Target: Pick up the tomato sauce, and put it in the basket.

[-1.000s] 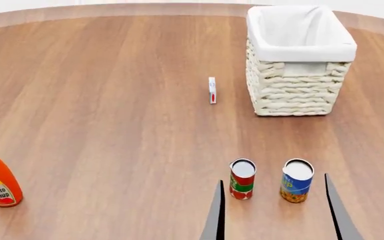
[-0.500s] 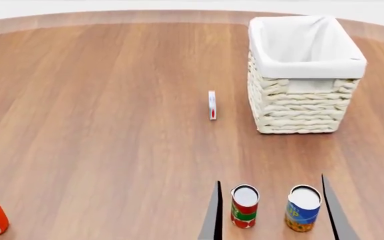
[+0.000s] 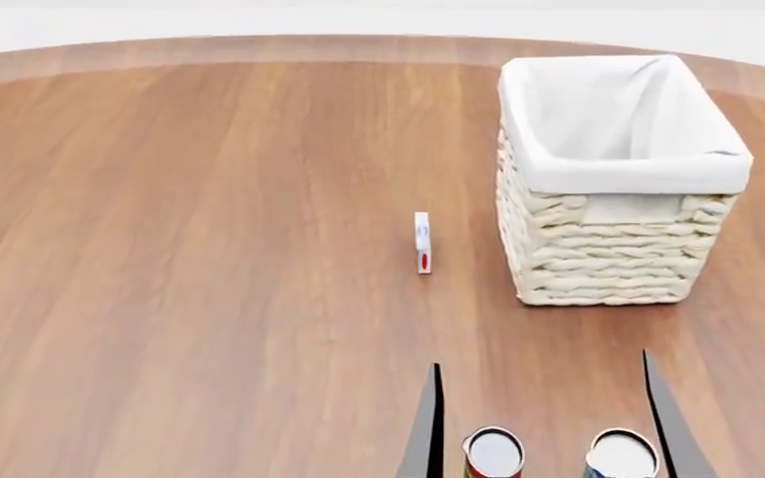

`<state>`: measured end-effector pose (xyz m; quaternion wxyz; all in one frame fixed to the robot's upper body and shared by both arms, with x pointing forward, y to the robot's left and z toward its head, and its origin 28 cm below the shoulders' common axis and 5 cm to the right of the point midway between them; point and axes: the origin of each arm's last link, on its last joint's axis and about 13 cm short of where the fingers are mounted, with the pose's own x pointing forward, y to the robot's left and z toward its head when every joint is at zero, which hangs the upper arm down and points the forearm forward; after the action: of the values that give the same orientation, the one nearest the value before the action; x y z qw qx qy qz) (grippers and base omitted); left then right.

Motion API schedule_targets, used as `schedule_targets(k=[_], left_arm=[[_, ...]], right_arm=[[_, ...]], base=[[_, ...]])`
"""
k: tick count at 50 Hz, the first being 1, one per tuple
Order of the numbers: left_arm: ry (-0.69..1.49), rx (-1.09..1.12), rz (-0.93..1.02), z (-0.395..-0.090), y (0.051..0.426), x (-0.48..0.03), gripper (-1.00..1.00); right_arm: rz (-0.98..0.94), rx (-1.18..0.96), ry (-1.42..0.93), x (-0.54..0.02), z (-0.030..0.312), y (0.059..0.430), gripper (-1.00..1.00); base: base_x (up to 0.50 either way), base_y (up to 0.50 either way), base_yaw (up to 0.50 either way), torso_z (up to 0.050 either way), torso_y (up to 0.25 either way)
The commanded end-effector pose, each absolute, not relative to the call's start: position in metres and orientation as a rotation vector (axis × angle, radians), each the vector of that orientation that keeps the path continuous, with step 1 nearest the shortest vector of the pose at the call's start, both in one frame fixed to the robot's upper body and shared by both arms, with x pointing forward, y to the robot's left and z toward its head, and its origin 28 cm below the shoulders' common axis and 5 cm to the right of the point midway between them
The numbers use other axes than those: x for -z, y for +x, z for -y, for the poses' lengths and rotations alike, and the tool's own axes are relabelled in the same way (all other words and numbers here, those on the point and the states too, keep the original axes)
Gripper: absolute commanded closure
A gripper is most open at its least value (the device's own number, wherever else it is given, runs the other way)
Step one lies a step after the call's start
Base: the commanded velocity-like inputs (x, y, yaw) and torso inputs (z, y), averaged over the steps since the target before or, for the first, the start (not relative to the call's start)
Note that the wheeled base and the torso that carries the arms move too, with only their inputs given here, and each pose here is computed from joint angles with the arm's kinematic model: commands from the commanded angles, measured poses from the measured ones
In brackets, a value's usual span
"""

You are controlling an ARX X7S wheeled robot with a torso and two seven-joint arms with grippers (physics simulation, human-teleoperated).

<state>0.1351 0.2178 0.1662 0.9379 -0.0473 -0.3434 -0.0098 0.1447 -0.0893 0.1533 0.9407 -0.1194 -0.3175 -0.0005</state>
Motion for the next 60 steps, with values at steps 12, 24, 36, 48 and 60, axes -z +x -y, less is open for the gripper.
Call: schedule_targets(k=[12, 24, 36, 48, 60], left_arm=[[-0.093, 0.02, 0.693, -0.217, 0.1367, -0.1642, -1.0], [-0.092, 0.028, 0.692, -0.2154, 0.1348, -0.1636, -1.0], [-0.091, 0.029, 0.688, -0.2148, 0.1357, -0.1626, -1.0], [-0.089, 0.024, 0.686, -0.2155, 0.1363, -0.1613, -1.0], [-0.095, 0.024, 0.687, -0.2161, 0.1353, -0.1616, -1.0]], right_arm=[[0.646, -0.001, -0.243, -0.1527, 0.0892, 0.1454, -1.0], [0.64, -0.007, -0.242, -0.1524, 0.0901, 0.1415, -1.0], [0.635, -0.007, -0.241, -0.1513, 0.0904, 0.1428, -1.0], [0.633, -0.015, -0.238, -0.1509, 0.0894, 0.1445, -1.0], [0.632, -0.018, -0.24, -0.1512, 0.0888, 0.1422, -1.0]], base=[[0.22, 0.0, 0.0, 0.0, 0.0], [0.22, 0.0, 0.0, 0.0, 0.001], [0.22, 0.0, 0.0, 0.0, 0.0], [0.22, 0.0, 0.0, 0.0, 0.0], [0.22, 0.0, 0.0, 0.0, 0.0]])
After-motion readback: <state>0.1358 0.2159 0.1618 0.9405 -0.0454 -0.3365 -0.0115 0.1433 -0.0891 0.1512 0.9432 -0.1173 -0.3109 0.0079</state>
